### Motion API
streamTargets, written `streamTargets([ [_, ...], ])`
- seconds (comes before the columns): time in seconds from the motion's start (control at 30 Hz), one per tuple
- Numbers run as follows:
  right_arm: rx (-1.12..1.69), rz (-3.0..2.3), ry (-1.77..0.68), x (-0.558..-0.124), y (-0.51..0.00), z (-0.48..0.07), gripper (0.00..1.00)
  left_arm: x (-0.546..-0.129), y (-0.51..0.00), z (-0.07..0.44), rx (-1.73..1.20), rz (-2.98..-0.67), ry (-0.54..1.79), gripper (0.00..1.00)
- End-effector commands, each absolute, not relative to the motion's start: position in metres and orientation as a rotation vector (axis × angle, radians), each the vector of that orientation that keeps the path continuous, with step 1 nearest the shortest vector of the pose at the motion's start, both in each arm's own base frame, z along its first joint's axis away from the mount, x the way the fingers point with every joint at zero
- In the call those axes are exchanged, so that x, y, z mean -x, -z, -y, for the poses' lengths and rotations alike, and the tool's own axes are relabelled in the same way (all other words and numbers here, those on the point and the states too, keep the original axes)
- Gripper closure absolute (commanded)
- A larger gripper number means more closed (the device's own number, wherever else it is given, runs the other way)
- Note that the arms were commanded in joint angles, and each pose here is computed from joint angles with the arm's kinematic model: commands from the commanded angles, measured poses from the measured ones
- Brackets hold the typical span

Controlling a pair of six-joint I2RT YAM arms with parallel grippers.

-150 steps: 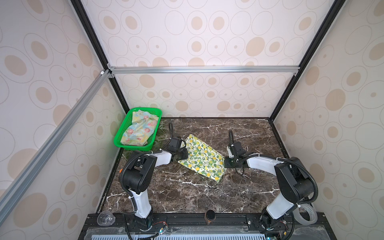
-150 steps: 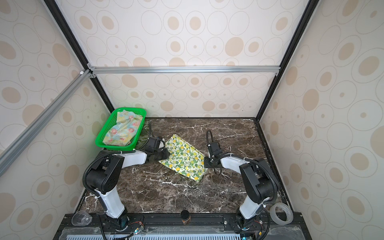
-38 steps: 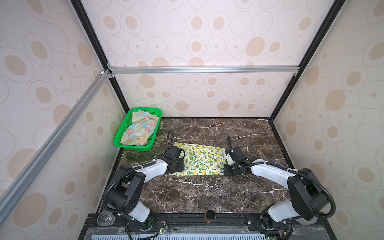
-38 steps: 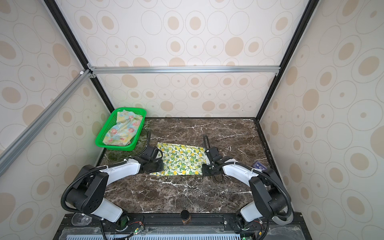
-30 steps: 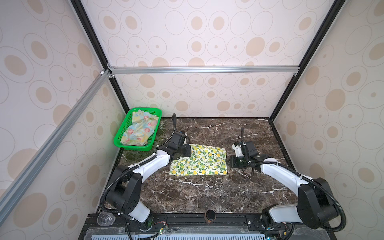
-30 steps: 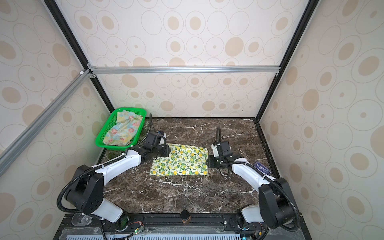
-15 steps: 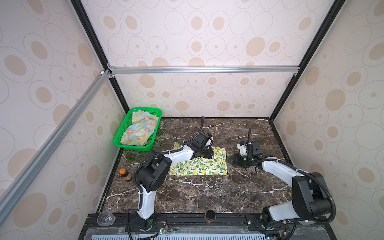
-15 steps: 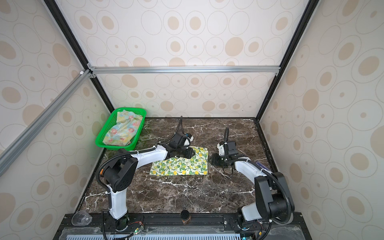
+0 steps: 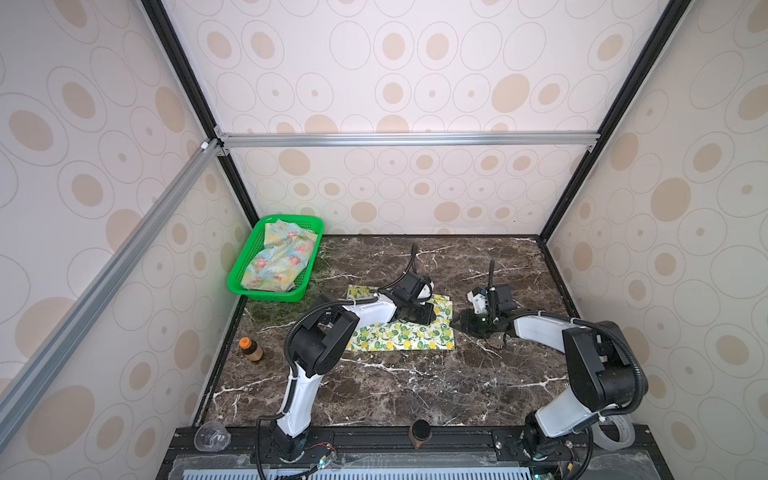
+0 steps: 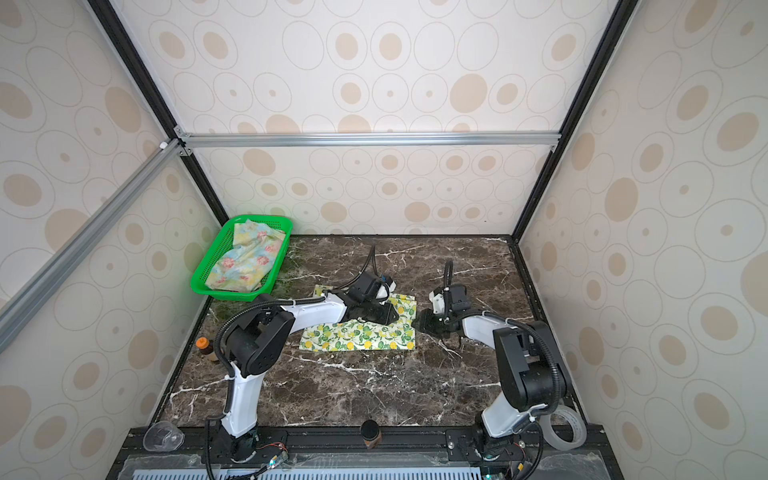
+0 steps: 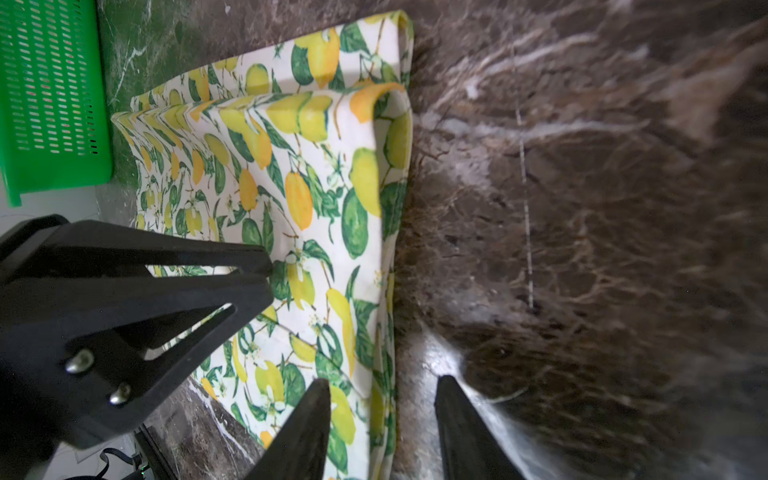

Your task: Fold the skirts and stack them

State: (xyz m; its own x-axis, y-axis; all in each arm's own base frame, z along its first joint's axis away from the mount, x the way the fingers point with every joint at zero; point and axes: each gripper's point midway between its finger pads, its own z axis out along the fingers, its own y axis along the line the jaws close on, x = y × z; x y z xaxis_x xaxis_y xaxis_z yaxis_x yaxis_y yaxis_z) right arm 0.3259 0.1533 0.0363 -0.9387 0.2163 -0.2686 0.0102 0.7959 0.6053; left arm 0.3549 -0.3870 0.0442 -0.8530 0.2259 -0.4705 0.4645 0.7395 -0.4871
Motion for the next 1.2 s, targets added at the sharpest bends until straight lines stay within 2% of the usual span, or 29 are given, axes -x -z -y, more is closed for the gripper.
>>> streamTargets([
  [0.0,-0.195,-2.670,-0.946,-0.320,-0.027,-0.157,0.56,-0.353,-0.041,0.393,-0.541,-2.558,0.876,0.79],
  [0.77,-0.227,-2.723,-0.966,-0.314,0.007,-0.178,0.58,-0.344,-0.018,0.385,-0.518,-2.609,0.857,0.80],
  [1.03,-0.241,-2.720,-0.977,-0.317,0.010,-0.179,0.68,-0.342,-0.017,0.386,-0.517,-2.611,0.861,0.80],
  [1.17,-0.244,-2.720,-0.975,-0.317,0.010,-0.179,0.67,-0.341,-0.016,0.387,-0.514,-2.613,0.863,0.80],
])
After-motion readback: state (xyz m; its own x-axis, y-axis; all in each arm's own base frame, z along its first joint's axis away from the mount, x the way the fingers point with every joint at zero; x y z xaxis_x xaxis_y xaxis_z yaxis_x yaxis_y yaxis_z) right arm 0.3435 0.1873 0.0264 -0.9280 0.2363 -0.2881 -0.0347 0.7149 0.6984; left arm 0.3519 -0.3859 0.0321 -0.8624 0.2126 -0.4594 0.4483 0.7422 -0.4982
